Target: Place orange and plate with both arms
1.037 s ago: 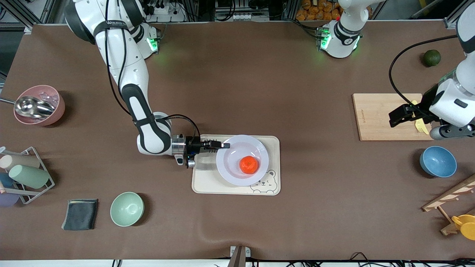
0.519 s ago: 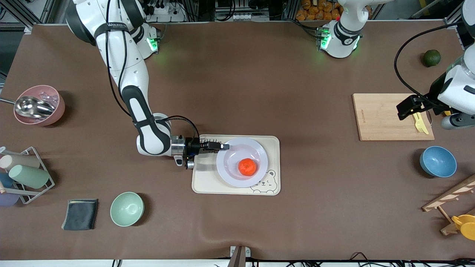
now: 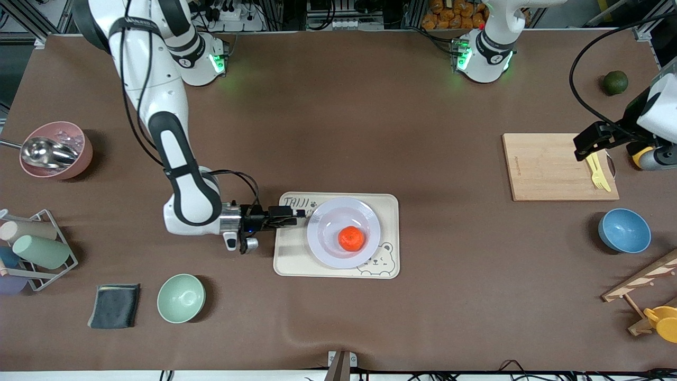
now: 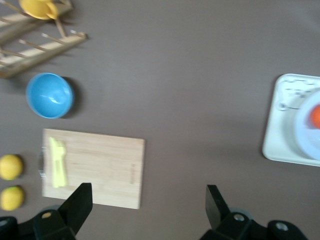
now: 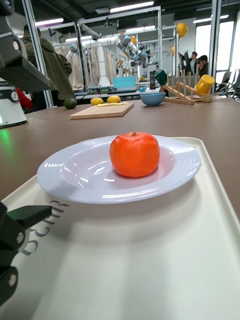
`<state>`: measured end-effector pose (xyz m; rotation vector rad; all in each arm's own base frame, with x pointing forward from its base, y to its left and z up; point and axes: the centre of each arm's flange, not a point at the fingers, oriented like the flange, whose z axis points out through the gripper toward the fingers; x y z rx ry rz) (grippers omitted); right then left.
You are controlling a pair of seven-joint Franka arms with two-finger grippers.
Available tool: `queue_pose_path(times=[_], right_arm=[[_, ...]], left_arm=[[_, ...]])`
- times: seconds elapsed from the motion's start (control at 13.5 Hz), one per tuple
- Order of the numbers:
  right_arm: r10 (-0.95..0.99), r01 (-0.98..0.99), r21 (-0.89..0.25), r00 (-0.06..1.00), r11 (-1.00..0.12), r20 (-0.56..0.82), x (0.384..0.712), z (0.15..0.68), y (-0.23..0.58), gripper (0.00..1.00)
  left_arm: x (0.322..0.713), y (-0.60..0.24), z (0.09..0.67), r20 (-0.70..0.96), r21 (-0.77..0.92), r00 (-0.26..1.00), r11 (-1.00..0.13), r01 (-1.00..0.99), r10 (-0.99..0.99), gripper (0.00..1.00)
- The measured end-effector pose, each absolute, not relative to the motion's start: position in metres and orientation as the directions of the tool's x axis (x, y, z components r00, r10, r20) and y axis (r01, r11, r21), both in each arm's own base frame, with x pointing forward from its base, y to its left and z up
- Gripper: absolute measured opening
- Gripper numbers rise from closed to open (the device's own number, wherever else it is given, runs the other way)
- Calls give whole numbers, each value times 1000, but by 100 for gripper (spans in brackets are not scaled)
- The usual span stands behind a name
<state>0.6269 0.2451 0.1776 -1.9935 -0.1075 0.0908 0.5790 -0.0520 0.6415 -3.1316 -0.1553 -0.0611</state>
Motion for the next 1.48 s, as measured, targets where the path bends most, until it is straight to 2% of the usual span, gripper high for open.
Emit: queue_pose_path(times=[0.3,0.67,1.04,1.48], right_arm=[[206,124,-842,978,-526,15,643,255,206,100],[310,224,-736,950,-638,21,643,354,98,100],[347,267,-601,938,-753,-19,624,408,2,100],[250,212,-334,965,-919,-76,588,517,1,100]], left_arm=[[583,-45,630,27,36,993,-993,112,113,100],[578,-47,633,21,15,994,-994,110,110,100],[559,-56,635,32,-11,994,-995,101,100,100],[547,-59,636,42,-33,995,-995,95,93,100]])
